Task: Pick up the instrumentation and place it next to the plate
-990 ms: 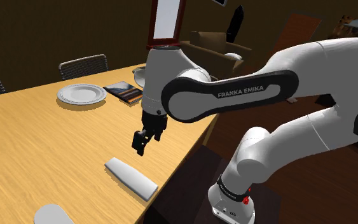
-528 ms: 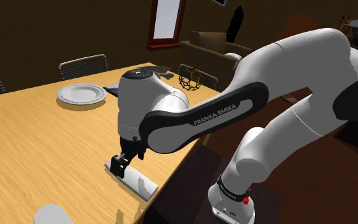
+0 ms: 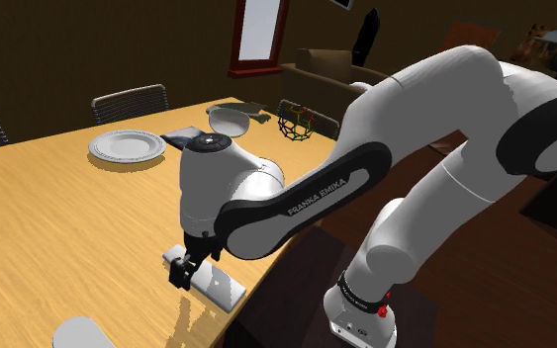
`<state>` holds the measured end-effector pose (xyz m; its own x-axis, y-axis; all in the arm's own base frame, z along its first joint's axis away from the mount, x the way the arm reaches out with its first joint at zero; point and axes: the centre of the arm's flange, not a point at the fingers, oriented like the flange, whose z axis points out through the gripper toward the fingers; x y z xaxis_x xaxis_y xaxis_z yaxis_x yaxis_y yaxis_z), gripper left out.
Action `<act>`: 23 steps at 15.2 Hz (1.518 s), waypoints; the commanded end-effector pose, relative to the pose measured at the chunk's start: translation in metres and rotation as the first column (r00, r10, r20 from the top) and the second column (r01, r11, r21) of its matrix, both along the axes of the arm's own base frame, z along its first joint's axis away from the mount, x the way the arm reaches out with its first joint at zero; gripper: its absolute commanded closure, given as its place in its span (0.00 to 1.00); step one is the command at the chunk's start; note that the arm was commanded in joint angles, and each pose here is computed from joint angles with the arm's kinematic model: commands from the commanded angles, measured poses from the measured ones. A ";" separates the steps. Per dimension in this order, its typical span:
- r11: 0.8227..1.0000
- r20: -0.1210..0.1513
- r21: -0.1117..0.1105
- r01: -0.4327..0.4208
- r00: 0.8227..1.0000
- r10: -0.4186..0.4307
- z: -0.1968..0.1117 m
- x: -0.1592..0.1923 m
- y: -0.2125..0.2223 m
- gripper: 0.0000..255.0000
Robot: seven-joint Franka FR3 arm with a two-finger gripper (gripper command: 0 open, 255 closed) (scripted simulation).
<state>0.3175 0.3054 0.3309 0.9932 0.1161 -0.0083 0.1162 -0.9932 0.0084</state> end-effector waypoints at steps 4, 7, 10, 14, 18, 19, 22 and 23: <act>1.000 0.001 0.001 0.000 1.000 0.000 -0.003 0.000 0.000 0.00; 1.000 0.000 0.000 0.000 1.000 0.000 -0.003 0.000 0.000 0.00; 1.000 0.000 0.000 0.000 1.000 0.000 -0.003 0.000 0.000 1.00; 1.000 0.000 0.000 0.000 1.000 0.000 -0.003 0.000 0.000 1.00; 1.000 0.001 0.001 0.000 1.000 0.000 0.002 0.000 0.000 1.00; 1.000 0.001 0.001 0.000 1.000 0.000 0.007 0.000 0.000 1.00; 1.000 0.001 0.001 0.000 1.000 0.000 0.023 0.000 0.000 1.00; 1.000 0.001 0.001 0.000 1.000 0.000 0.028 0.000 0.000 1.00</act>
